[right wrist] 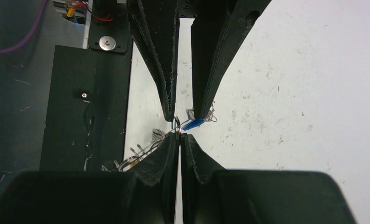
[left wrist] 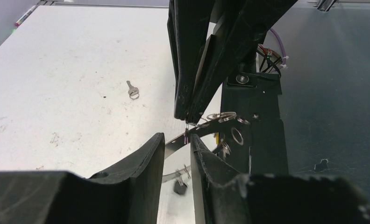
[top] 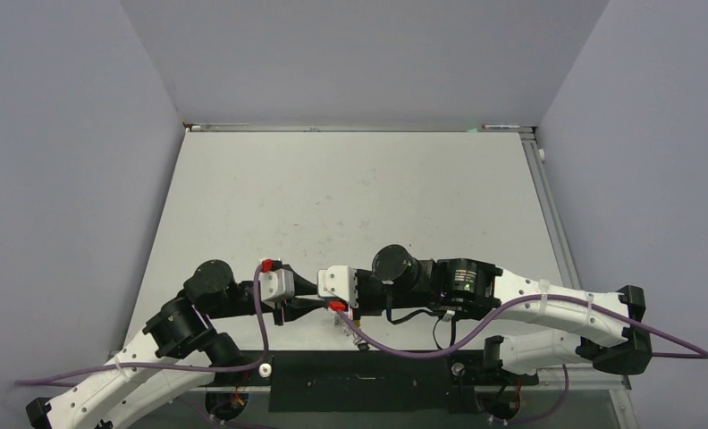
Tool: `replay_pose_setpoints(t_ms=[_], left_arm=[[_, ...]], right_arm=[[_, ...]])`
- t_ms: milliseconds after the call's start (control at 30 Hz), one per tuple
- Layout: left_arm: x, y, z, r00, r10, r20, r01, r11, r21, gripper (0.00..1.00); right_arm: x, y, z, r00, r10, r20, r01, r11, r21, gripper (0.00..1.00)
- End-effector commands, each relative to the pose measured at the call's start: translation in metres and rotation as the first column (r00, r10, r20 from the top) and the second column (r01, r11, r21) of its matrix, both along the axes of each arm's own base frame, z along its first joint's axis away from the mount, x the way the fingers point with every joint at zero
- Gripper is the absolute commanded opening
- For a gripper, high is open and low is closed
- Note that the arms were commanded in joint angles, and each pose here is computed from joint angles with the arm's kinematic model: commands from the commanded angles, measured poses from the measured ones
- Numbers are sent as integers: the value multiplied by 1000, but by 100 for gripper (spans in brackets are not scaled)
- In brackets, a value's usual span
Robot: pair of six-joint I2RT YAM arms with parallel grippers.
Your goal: Put the keys on the keyring
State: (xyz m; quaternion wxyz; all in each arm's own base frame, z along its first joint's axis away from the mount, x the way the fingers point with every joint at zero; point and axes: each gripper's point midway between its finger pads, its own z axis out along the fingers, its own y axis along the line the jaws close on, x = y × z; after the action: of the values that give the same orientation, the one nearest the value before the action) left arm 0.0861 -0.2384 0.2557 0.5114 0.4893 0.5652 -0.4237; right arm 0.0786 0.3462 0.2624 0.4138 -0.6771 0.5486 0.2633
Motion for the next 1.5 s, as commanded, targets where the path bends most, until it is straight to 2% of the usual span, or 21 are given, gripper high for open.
replay_pose_setpoints(t_ms=[0, 600, 900, 933, 1067, 1133, 1233, 1467], left_arm=[[-4, -7, 18, 999, -39, 25, 40, 997, -58, 23], [-8, -14, 9, 997, -76, -31, 75, 996, -58, 1], [-9, -11, 23, 998, -62, -14, 59, 990, -127, 0], [-9, -10, 28, 999, -54, -10, 51, 988, -147, 0], [-9, -2, 46, 1000, -13, 8, 14, 970, -242, 0], [-11, 2, 60, 1000, -2, 21, 8, 950, -311, 0], [-14, 8, 71, 1000, 7, 22, 2, 926, -379, 0], [-21, 14, 88, 1000, -12, 23, 22, 864, -503, 0]], right_arm=[[3, 13, 28, 999, -3, 35, 0, 996, 91, 5], [4, 16, 30, 999, -5, 43, 0, 994, 109, 5], [4, 18, 41, 999, -14, 44, 6, 983, 184, 5], [4, 18, 43, 999, -18, 44, 9, 980, 198, 9], [6, 14, 56, 998, -46, 42, 33, 962, 272, 53], [6, 10, 68, 998, -58, 39, 41, 941, 335, 60], [2, 1, 83, 998, -58, 29, 40, 904, 426, 60], [-14, -8, 92, 998, 46, -44, -10, 798, 603, 48]])
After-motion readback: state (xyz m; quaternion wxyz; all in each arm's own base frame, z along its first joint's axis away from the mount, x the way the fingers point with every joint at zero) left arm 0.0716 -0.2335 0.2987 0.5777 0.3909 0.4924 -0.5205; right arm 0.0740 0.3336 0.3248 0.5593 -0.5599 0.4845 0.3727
